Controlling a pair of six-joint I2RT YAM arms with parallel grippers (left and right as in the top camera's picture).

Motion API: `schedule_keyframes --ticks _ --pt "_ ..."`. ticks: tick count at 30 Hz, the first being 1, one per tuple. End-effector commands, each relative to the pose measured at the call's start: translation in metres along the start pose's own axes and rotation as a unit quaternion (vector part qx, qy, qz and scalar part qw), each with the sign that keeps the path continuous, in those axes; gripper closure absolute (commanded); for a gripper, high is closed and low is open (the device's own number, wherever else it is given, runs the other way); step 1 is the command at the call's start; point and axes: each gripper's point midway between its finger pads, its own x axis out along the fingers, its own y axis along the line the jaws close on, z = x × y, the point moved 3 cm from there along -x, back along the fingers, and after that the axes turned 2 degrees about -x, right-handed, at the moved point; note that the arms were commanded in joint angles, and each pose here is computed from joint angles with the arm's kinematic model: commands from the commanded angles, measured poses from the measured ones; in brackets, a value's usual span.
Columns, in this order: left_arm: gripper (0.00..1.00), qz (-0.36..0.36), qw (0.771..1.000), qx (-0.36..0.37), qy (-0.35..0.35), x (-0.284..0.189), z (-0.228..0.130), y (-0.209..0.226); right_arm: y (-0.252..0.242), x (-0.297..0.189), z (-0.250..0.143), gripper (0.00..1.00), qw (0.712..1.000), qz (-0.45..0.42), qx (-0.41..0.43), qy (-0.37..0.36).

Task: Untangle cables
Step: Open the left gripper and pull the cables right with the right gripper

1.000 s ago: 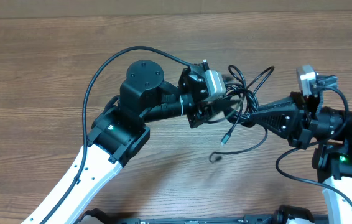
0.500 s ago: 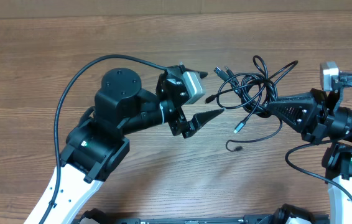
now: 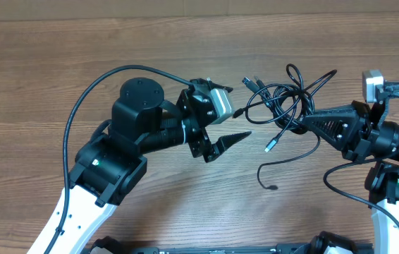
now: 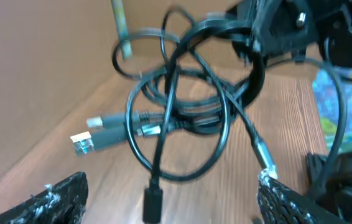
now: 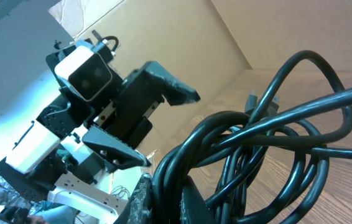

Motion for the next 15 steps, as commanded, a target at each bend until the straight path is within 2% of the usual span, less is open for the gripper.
schedule_keyframes --ticks 1,10,15 --pt "0.16 -0.003 1.000 -0.001 0.026 0.001 -0.009 0.001 0.009 -0.001 0.001 0.96 1.000 0.005 -0.016 0.013" --pt "0.14 -0.008 0.998 0.031 0.056 0.003 -0.024 0.001 0.019 -0.001 0.004 0.96 0.999 0.004 -0.037 0.014" --pt "0.14 0.014 0.997 0.032 0.067 0.008 -0.029 0.011 0.022 0.000 0.004 0.96 0.999 0.007 -0.048 0.015"
